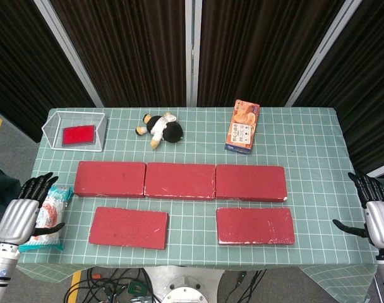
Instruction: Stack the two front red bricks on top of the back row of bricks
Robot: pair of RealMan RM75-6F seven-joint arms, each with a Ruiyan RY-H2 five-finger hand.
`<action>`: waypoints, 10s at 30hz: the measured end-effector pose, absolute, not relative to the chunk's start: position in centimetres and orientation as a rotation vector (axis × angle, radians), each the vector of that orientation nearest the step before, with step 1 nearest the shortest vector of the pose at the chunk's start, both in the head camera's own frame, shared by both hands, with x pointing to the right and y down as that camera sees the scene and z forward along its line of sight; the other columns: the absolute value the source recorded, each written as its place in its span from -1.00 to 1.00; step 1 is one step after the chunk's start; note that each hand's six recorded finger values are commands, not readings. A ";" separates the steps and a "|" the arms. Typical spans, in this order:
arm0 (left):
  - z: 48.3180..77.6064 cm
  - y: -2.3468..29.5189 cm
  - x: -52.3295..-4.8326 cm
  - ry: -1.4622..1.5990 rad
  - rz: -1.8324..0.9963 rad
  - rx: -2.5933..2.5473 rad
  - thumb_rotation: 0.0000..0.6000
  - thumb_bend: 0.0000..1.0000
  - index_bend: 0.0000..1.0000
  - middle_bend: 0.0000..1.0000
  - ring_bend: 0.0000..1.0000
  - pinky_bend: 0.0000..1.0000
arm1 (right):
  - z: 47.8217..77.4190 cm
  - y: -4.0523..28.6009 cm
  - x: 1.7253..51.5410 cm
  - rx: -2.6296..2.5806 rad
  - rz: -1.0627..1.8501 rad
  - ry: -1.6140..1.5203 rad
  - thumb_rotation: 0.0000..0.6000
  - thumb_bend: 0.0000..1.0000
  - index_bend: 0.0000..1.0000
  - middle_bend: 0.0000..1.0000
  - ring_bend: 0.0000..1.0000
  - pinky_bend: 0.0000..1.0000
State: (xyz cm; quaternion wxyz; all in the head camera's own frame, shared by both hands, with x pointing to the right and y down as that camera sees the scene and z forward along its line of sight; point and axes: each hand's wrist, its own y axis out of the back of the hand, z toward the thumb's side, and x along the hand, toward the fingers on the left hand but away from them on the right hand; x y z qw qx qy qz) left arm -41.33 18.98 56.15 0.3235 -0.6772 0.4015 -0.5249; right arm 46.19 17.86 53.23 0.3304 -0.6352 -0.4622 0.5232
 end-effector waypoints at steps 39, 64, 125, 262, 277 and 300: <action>62.0 23.3 -24.0 0.494 -1.259 -2.253 1.00 -1.00 -0.99 -1.00 -1.00 -1.00 | 52.4 15.8 48.8 -1.628 1.387 -1.223 1.00 -1.00 -1.00 -1.00 -1.00 -1.00; 65.1 22.0 -21.4 0.425 -1.428 -2.175 1.00 -1.00 -1.00 -1.00 -1.00 -1.00 | 53.6 15.9 50.1 -1.641 1.409 -1.250 1.00 -1.00 -1.00 -1.00 -1.00 -1.00; 66.6 5.9 -17.4 0.512 -1.303 -2.116 1.00 -0.83 -0.97 -0.61 -0.69 -1.00 | 53.1 15.5 50.6 -1.606 1.426 -1.269 1.00 -1.00 -1.00 -1.00 -1.00 -1.00; 60.7 7.6 -21.8 0.560 -1.362 -1.957 1.00 -0.94 -0.98 -1.00 -1.00 -1.00 | 53.8 15.9 49.5 -1.639 1.432 -1.109 1.00 -1.00 -1.00 -1.00 -1.00 -1.00; 57.8 13.9 -36.7 0.867 -1.446 -1.708 1.00 -0.97 -0.97 -1.00 -1.00 -1.00 | 55.3 19.1 42.9 -1.760 1.465 -0.697 1.00 -1.00 -1.00 -1.00 -1.00 -1.00; 57.6 18.7 -41.8 0.990 -1.469 -1.706 1.00 -1.00 -0.97 -1.00 -1.00 -1.00 | 61.6 22.0 34.7 -2.011 1.434 -0.449 1.00 -1.00 -1.00 -1.00 -1.00 -1.00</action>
